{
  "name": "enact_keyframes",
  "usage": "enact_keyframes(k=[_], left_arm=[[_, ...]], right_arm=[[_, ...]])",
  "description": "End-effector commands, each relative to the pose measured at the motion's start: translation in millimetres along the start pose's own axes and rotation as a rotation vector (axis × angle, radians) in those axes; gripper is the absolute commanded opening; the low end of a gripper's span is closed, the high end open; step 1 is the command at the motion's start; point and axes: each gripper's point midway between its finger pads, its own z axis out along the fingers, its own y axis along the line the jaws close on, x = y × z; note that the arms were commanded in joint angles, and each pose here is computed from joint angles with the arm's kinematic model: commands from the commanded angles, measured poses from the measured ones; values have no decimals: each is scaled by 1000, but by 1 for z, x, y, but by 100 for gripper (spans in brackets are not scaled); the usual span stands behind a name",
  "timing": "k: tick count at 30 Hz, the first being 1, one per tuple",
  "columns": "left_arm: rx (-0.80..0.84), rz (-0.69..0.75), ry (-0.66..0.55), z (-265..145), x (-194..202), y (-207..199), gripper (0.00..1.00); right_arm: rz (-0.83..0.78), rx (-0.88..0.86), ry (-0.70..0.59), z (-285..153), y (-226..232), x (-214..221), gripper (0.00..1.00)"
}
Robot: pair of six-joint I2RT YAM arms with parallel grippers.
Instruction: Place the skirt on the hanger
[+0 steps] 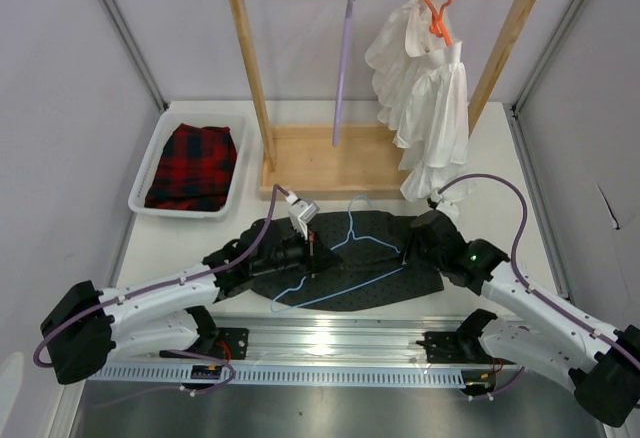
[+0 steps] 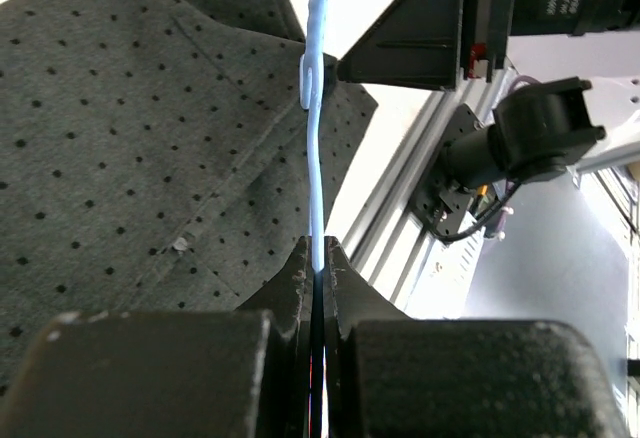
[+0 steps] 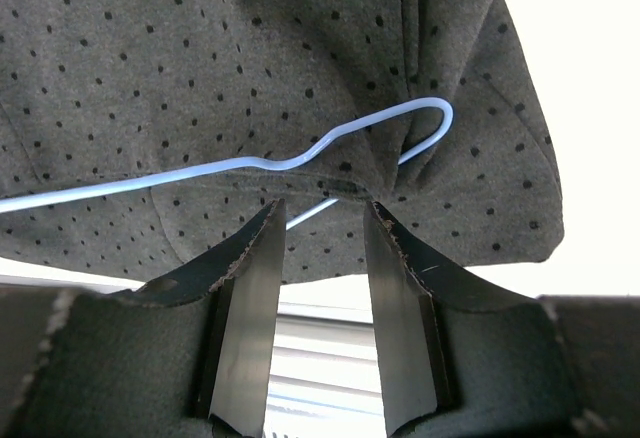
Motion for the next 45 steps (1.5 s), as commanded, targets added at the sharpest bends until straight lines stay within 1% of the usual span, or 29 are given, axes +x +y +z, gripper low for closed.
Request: enact_keyframes(k=[1,12,17,20,22,26,35,45], left_arm=[[3,-19,-43,3,-11,3,0],[-16,-40,-24,6,-4,14,0],[-30,-41,-22,6,1,23,0],[-25,-44,-25,6,1,25,0],[-25,-43,-24,6,2,26,0],[-27,-44,-26,6,0,28,0],[-26,-41,-27,7,-2,30,0],[-40,-37,-10,5,3,35,0]], right_arm=[[-6,8,-42,7,-1,-5,43],[-24,44,-40,17,-8,-2,43],[-22,55,-24,19,-10,3,48],[-19,58,-19,20,-13,6,48],[-14,58,-22,20,-13,6,47],[-11,65,-20,21,-17,10,41],[-5,63,-30,28,-22,14,41],[-18,80,-104,30,-20,-7,35]])
